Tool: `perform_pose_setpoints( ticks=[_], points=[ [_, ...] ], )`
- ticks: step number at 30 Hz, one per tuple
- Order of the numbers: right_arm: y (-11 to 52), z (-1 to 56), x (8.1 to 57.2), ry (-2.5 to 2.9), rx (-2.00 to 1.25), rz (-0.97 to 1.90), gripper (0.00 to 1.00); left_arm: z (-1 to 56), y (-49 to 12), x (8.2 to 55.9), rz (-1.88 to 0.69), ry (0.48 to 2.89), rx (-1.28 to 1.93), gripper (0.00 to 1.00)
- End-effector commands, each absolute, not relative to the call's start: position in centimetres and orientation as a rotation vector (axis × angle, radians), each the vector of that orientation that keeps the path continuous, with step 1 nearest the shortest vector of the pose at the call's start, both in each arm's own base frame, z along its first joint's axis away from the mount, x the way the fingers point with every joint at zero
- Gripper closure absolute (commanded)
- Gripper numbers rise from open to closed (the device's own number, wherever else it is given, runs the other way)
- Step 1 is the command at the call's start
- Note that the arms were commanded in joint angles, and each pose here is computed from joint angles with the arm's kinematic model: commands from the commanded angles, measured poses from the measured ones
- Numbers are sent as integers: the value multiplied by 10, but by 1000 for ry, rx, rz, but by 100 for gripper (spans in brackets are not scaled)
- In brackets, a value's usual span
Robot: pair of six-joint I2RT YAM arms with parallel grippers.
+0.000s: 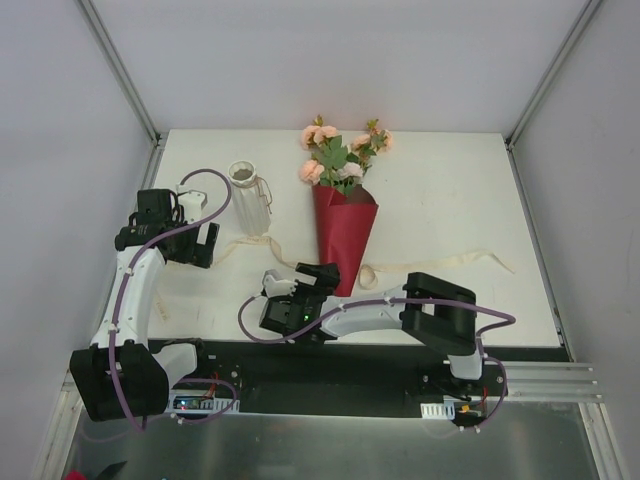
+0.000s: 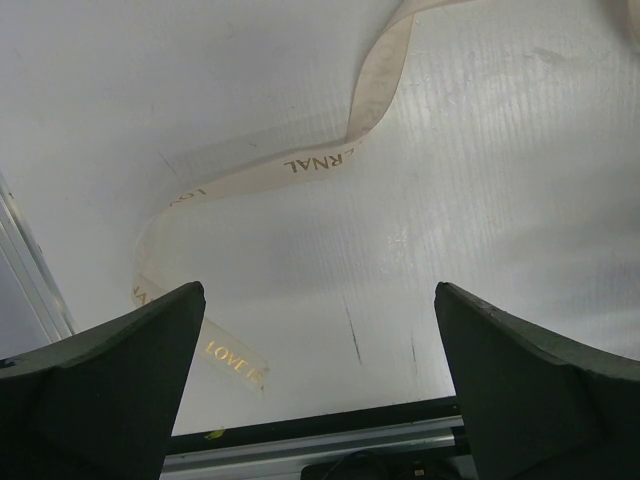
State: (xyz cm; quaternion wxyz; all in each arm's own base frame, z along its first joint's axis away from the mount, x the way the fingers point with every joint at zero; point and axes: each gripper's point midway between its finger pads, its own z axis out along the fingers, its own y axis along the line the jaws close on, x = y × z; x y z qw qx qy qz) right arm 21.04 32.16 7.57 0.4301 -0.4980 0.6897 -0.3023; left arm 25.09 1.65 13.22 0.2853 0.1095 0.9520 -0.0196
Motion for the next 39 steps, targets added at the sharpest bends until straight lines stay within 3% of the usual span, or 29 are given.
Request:
perform_pose_setpoints(
  ticks=[1,11,16,17,19,20,30,35,36,37,39],
  points=[
    [317,127,229,1683,-1053,-747,4,135,20,251,-28,2525,309,1],
    [281,212,228,1659,-711,-637,4,140,18,255,-42,2508,310,1],
    [250,224,226,1669,-588,-669,4,144,18,257,-36,2496,314,1],
    [229,226,225,1647,-634,-792,4,144,18,257,-34,2497,321,1],
    [221,238,225,1679,-393,-666,4,145,19,258,-30,2494,324,1],
    [193,246,223,1651,-501,-844,4,145,19,258,-26,2492,328,1],
    [148,262,237,1770,-45,-673,4,152,21,260,-9,2476,345,1],
    [123,270,271,1895,142,-641,4,159,18,262,-33,2467,335,1],
    [125,258,282,1975,114,-580,4,161,17,263,-36,2462,337,1],
    [141,244,310,2109,265,-176,2,161,17,261,-39,2467,330,1],
    [141,203,323,2271,314,129,1,165,16,260,-46,2464,332,1]
  ],
)
